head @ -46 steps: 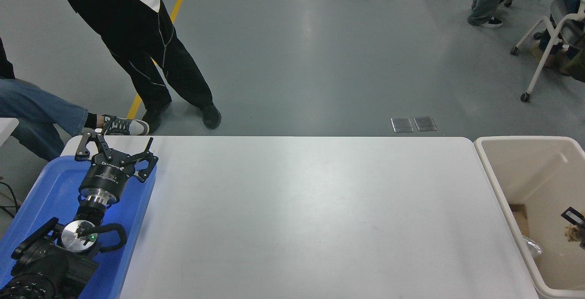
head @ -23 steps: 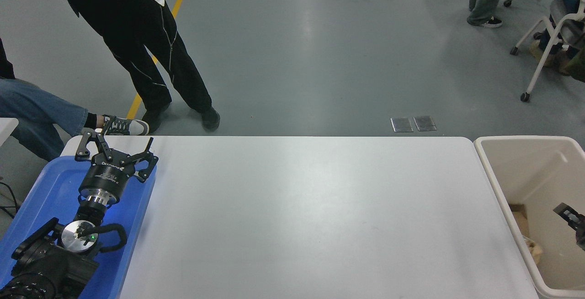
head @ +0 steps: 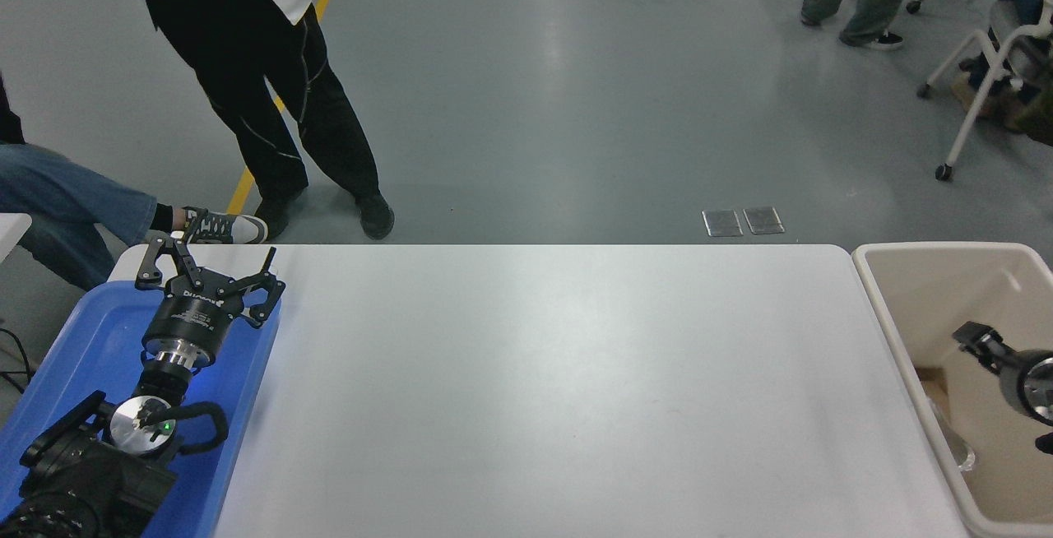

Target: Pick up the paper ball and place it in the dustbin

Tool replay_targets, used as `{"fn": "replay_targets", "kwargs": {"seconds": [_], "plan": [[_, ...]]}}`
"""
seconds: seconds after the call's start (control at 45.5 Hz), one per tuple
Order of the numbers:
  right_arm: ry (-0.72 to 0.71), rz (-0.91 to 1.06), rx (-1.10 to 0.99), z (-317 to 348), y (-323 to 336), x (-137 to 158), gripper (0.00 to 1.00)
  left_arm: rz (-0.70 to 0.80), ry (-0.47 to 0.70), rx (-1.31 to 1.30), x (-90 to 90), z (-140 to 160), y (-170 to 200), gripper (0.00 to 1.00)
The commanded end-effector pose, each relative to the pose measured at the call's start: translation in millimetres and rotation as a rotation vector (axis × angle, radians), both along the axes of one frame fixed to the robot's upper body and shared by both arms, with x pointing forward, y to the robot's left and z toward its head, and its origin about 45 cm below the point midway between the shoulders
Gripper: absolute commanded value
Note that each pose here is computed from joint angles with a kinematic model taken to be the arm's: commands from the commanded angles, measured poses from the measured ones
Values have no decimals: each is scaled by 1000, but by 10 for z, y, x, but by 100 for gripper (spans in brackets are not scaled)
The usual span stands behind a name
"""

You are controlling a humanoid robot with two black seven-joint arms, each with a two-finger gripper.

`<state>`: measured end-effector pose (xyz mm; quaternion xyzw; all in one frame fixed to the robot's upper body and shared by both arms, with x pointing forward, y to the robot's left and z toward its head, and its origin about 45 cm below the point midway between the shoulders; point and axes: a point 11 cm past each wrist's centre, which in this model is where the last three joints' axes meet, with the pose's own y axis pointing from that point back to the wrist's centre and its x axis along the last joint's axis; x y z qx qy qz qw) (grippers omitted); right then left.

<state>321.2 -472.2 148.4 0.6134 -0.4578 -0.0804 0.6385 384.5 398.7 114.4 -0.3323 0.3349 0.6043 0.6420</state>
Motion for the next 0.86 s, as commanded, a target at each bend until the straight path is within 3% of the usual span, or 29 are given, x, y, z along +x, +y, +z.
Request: {"fn": "replay_targets", "kwargs": {"seconds": [0.0, 0.132, 0.484, 0.835], "plan": [[160, 235, 159, 706, 858, -88, 100, 0, -1, 0, 4, 5, 0, 99], [214, 400, 252, 1294, 1496, -127, 100, 1, 0, 0, -1, -1, 2, 99], [294, 696, 260, 2393, 2282, -167, 100, 1, 0, 0, -1, -1, 2, 99], [333, 760, 273, 2597, 2440, -245, 100, 1, 0, 0, -1, -1, 2, 99]]}}
